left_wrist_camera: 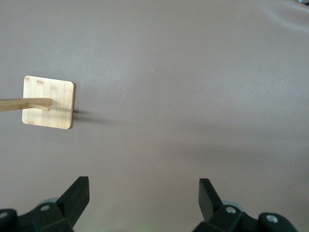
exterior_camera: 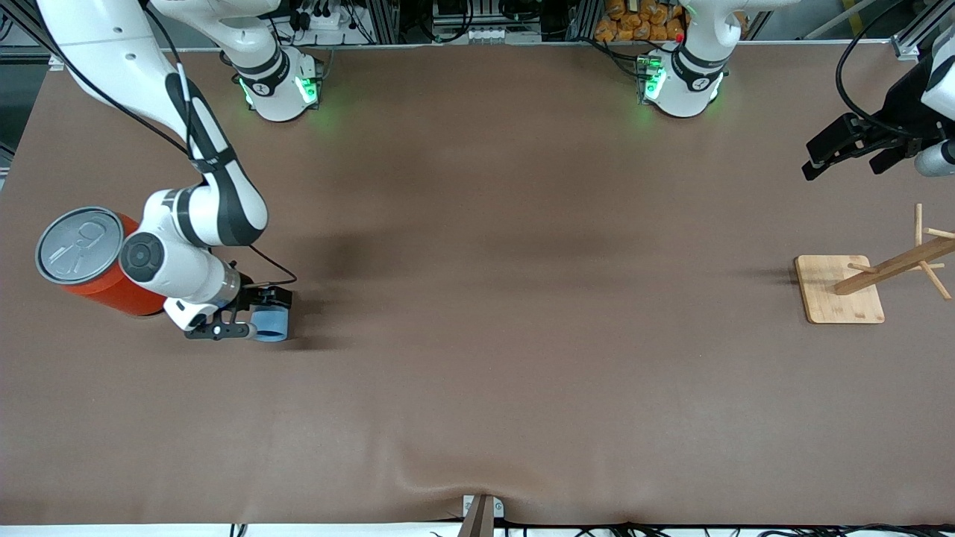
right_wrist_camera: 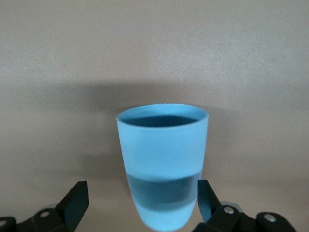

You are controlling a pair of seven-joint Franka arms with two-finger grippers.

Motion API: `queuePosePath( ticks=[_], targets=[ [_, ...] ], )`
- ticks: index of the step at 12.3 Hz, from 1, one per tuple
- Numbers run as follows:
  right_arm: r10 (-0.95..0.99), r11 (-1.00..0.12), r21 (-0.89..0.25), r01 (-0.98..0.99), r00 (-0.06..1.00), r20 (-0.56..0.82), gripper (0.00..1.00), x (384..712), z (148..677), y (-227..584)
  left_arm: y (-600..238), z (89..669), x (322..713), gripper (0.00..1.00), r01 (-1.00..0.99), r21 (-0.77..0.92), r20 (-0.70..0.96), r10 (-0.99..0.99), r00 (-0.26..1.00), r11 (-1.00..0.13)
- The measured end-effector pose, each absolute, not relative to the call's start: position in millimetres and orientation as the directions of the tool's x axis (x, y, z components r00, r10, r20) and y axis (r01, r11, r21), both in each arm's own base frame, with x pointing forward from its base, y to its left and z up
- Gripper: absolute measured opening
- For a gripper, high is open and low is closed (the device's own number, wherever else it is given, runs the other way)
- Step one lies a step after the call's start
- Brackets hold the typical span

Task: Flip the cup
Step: 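Close the right gripper around the base of the blue cup, then lift the blue cup with the right gripper toward the table middle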

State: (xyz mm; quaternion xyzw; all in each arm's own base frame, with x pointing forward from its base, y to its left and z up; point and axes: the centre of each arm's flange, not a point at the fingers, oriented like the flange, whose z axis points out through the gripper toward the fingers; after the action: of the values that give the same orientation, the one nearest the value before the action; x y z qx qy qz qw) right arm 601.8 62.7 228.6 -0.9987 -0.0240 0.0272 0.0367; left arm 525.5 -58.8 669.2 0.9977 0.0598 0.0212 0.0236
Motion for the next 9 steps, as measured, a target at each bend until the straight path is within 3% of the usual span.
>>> queuePosePath(
  ticks=[4,6,9],
  targets=[
    [0.078,-0.995,-0.070,0.076,0.997,-0.026,1.00,604.6,212.0,58.1,-58.9,669.0,525.6,1.00,0.118,0.050,0.039,0.120,0.992,-0.992],
    [0.090,-0.994,-0.068,0.088,0.996,-0.015,0.81,605.9,204.5,57.7,-60.0,669.0,525.5,1.00,0.116,0.050,0.039,0.118,0.992,-0.992],
    [0.113,-0.991,-0.072,0.111,0.993,-0.019,0.81,608.0,207.4,63.1,-61.4,668.9,525.6,1.00,0.114,0.050,0.039,0.116,0.993,-0.992]
  ],
)
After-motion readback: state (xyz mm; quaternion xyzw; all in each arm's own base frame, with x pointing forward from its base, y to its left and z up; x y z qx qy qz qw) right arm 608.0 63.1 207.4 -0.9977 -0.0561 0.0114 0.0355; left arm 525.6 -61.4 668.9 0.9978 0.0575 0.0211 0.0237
